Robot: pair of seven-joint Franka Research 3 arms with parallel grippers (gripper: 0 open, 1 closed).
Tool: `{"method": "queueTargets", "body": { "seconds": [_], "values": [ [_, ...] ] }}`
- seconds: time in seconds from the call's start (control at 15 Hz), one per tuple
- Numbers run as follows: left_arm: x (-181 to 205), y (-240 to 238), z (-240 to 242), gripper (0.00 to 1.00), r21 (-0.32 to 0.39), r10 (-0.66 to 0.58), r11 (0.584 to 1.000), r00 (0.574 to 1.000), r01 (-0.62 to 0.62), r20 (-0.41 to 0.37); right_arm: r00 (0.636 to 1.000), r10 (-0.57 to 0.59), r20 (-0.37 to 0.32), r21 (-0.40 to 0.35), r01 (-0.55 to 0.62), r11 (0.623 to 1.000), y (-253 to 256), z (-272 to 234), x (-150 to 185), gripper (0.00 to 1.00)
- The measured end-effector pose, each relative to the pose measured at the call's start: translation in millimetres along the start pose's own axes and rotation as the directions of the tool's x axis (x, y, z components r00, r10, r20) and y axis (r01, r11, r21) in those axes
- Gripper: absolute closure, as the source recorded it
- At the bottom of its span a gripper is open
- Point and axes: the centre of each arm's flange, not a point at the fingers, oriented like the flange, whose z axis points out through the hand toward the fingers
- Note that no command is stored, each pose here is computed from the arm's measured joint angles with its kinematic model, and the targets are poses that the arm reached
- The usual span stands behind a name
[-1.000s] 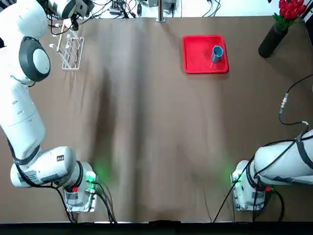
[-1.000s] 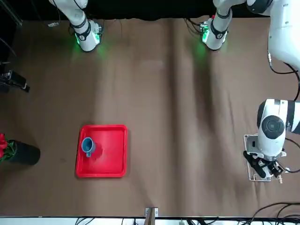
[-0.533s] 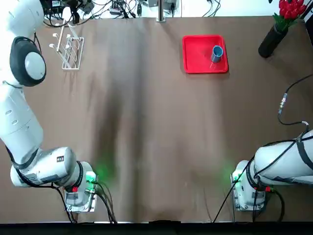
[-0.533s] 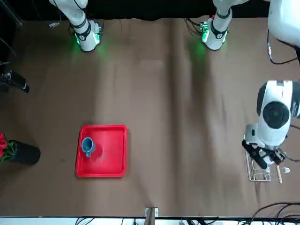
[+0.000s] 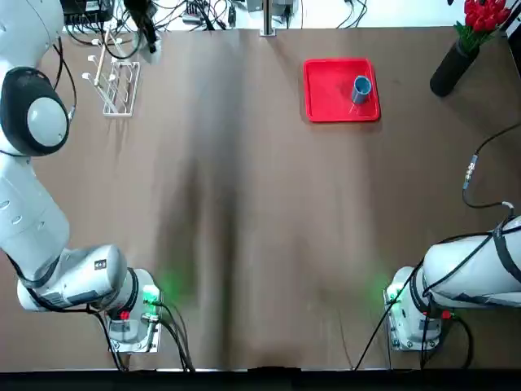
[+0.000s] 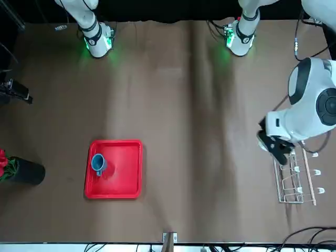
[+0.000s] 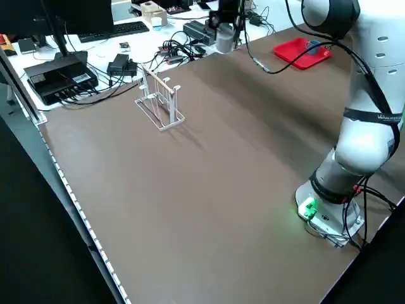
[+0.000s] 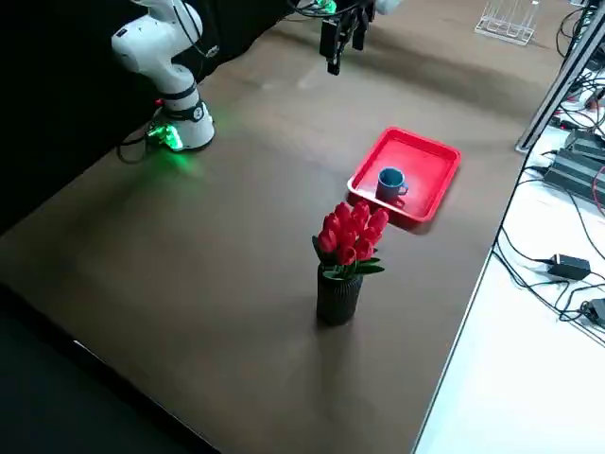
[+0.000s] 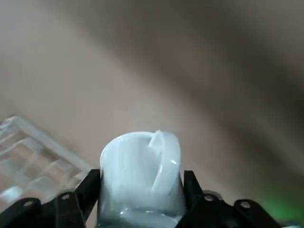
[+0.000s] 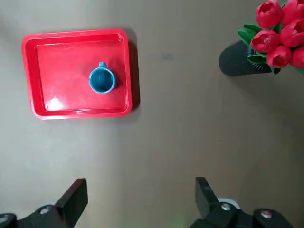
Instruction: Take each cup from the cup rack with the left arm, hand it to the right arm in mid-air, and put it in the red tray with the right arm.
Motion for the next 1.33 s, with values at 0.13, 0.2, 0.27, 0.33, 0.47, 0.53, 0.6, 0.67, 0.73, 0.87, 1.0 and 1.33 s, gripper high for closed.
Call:
{"method": "queueTargets", "body": {
  "seconds": [0.13, 0.2, 0.27, 0.33, 0.47, 0.53, 0.6, 0.67, 0.73, 0.87, 1.0, 1.33],
  "values": [
    [19.9, 31.8, -0.5, 0.24, -0.201, -0.052, 0.979, 0.993, 0.031, -0.102, 1.000, 0.002, -0.006, 0.000, -0.002, 1.000, 1.3, -0.5, 0.6, 0.00],
    [26.5, 42.0, -1.5, 0.24, -0.256, -0.074, 0.966, 0.989, 0.040, -0.125, 1.000, 0.002, -0.011, 0.000, -0.002, 1.000, 1.3, -1.0, 1.1, 0.00],
    [33.2, 52.2, -3.3, 0.24, -0.304, -0.091, 0.952, 0.985, 0.043, -0.145, 1.000, 0.001, -0.016, 0.000, -0.001, 1.000, 0.7, -1.3, 1.6, 0.00],
    [40.1, 63.2, -6.1, 0.24, -0.354, -0.105, 0.934, 0.981, 0.041, -0.165, 1.000, 0.000, -0.017, 0.001, 0.000, 1.000, -0.1, -1.4, 1.8, 0.00],
    [53.2, 84.2, -13.1, 0.24, -0.464, -0.138, 0.885, 0.968, 0.027, -0.208, 1.000, -0.005, -0.013, 0.002, 0.005, 1.000, -3.1, -0.7, 1.7, 0.00],
    [59.5, 94.0, -15.8, 0.24, -0.522, -0.156, 0.853, 0.961, 0.014, -0.228, 1.000, -0.010, -0.006, 0.002, 0.010, 1.000, -5.9, 0.5, 1.2, 0.00],
    [66.0, 103.1, -17.1, 0.24, -0.582, -0.174, 0.813, 0.954, -0.001, -0.245, 1.000, -0.016, 0.010, 0.003, 0.016, 1.000, -9.2, 2.6, -0.2, 0.00],
    [73.2, 112.0, -17.5, 0.24, -0.642, -0.199, 0.766, 0.947, -0.011, -0.254, 0.999, -0.021, 0.030, 0.004, 0.021, 1.000, -12.0, 4.9, -2.1, 0.00],
    [81.3, 121.3, -16.8, 0.24, -0.700, -0.226, 0.713, 0.941, -0.017, -0.253, 0.999, -0.025, 0.048, 0.005, 0.025, 1.000, -13.8, 7.3, -3.9, 0.00],
    [101.3, 141.8, -13.6, 0.24, -0.808, -0.289, 0.589, 0.929, -0.016, -0.229, 0.997, -0.030, 0.068, 0.006, 0.030, 1.000, -15.2, 11.2, -5.5, 0.00],
    [125.3, 156.7, -12.3, 0.24, -0.880, -0.381, 0.475, 0.897, -0.016, -0.222, 0.997, -0.033, 0.074, 0.016, 0.032, 0.999, -16.5, 14.0, -5.4, 0.00],
    [170.9, 192.4, -13.4, 0.24, -0.923, -0.544, 0.384, 0.801, -0.025, -0.248, 0.996, -0.060, 0.069, 0.292, 0.038, 0.956, -45.4, 16.7, -3.5, 0.00]
  ]
}}
